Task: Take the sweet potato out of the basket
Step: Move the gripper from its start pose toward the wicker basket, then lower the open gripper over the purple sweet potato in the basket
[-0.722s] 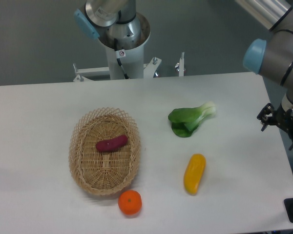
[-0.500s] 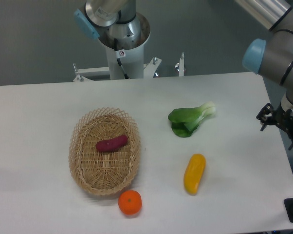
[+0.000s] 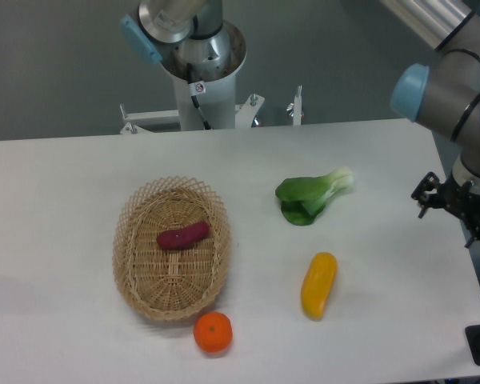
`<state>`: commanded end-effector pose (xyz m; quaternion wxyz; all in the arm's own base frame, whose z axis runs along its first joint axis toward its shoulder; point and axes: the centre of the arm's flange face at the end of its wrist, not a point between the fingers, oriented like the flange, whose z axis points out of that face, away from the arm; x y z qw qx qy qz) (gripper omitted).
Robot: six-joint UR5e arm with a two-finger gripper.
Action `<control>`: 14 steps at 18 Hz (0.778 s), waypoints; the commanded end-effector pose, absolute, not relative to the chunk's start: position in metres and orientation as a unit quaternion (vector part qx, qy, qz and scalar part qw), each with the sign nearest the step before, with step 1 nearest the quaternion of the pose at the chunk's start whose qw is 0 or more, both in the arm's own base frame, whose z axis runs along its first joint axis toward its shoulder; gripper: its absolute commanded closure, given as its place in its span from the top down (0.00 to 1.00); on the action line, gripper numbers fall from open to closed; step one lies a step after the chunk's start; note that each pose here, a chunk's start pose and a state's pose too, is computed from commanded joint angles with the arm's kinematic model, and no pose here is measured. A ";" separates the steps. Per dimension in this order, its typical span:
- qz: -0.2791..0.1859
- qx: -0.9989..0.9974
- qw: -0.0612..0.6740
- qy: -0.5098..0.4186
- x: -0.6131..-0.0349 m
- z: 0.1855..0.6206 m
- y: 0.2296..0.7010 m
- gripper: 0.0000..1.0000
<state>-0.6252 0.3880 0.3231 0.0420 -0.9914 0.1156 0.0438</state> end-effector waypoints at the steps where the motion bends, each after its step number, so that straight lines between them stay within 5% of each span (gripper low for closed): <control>1: 0.040 -0.993 0.045 0.103 -0.618 0.322 0.394 1.00; 14: -0.020 -0.992 0.038 0.116 -0.429 0.309 0.472 1.00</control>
